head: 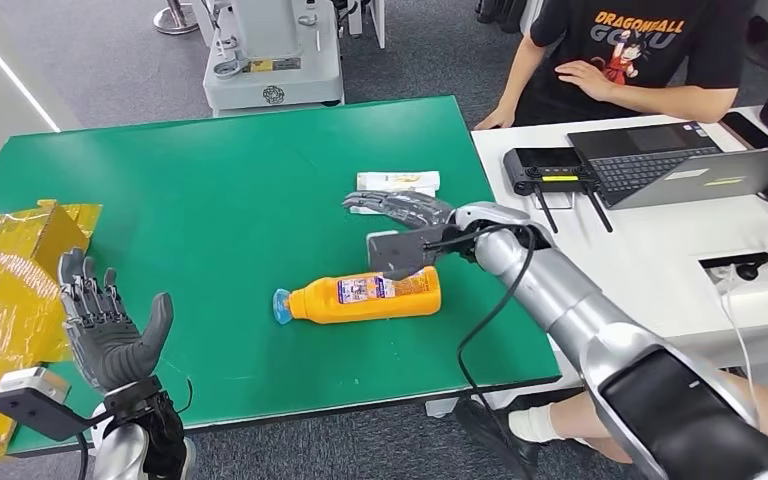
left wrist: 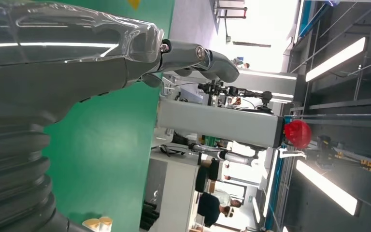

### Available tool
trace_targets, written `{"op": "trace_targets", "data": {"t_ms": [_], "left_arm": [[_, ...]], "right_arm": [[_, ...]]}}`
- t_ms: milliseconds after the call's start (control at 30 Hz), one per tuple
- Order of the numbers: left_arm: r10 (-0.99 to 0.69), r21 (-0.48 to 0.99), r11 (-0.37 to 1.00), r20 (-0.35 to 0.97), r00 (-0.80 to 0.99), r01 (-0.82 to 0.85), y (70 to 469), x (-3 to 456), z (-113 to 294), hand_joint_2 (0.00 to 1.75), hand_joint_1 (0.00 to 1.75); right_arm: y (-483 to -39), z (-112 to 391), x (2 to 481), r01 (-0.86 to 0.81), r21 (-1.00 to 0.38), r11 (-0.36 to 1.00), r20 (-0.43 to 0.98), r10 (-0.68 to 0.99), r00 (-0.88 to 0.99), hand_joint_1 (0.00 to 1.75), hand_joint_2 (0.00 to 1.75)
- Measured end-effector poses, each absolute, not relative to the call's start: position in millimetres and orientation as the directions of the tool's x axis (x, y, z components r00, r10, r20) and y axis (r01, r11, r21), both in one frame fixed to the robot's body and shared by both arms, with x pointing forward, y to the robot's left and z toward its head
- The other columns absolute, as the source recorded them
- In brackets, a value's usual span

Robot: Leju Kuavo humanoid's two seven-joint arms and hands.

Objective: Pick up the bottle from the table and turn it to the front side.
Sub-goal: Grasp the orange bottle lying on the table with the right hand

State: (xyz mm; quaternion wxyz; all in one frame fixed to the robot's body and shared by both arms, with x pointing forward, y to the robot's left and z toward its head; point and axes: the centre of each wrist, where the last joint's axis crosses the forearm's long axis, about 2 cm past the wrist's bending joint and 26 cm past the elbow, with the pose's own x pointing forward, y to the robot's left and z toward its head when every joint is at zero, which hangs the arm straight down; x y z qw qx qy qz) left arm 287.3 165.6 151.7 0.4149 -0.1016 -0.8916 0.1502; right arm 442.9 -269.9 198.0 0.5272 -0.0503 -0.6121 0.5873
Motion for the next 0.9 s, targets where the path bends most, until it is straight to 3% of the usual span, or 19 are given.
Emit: {"op": "trace_targets", "data": {"t_ms": [200, 400, 900], "left_arm": [[0.308, -0.361, 0.931, 0.710, -0.634, 0.048, 166, 287, 151, 1.75, 0.00], [0.299, -0.363, 0.931, 0.711, -0.637, 0.031, 167, 287, 152, 1.75, 0.00], [0.297, -0.370, 0.929, 0.702, -0.648, 0.024, 166, 284, 156, 1.75, 0.00]], "right_arm": [[-276, 221, 466, -0.658, -0.717, 0.229, 0.563, 0.747, -0.354, 0.00, 1.75], [-266, 212, 467, -0.727, -0.675, 0.128, 0.511, 0.791, -0.335, 0.00, 1.75], [-257, 183, 456, -0.830, -0.555, 0.057, 0.463, 0.850, -0.251, 0.00, 1.75]]}}
